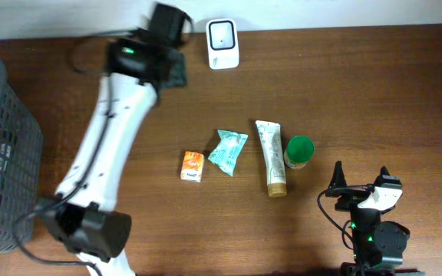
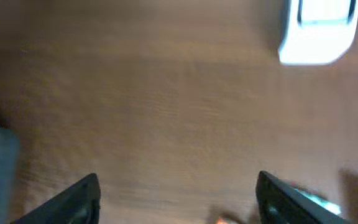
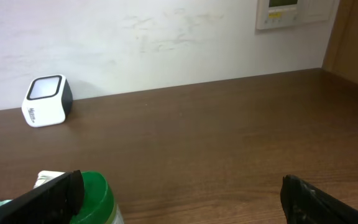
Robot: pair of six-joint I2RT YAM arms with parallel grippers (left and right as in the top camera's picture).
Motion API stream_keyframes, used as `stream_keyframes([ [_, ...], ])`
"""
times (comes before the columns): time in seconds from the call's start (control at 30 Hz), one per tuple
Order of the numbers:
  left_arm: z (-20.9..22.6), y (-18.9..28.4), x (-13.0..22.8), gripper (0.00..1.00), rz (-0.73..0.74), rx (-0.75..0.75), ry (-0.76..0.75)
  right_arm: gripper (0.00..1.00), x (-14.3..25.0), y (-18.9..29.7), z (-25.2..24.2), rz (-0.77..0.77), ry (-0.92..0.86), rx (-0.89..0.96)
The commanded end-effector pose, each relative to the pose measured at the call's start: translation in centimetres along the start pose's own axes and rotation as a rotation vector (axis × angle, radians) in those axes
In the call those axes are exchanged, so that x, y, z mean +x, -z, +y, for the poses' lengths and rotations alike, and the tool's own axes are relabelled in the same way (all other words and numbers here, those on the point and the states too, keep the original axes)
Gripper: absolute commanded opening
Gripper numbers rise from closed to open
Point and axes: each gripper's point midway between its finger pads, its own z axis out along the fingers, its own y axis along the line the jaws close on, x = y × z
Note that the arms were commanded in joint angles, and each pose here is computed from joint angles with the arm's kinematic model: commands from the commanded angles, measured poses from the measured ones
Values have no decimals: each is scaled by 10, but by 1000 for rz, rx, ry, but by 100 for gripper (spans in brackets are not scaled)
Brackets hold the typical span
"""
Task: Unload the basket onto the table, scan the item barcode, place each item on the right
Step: 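Carry the orange tissue pack out and drop it left of the green packet, then reach left gripper into basket and grasp the green 3M gloves bag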
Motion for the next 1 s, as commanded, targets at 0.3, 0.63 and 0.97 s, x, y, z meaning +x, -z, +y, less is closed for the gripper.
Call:
stream_keyframes([
  [0.3, 290, 77, -13, 99, -165, -413, 589, 98, 3, 0, -4, 5, -1, 18],
  [0.63, 395, 40, 80, 99, 27, -556, 832, 98, 3, 0, -4, 5, -1, 18],
  [0.97, 436, -23, 149, 99, 158, -570, 763, 98, 3, 0, -4, 5, -1, 18],
])
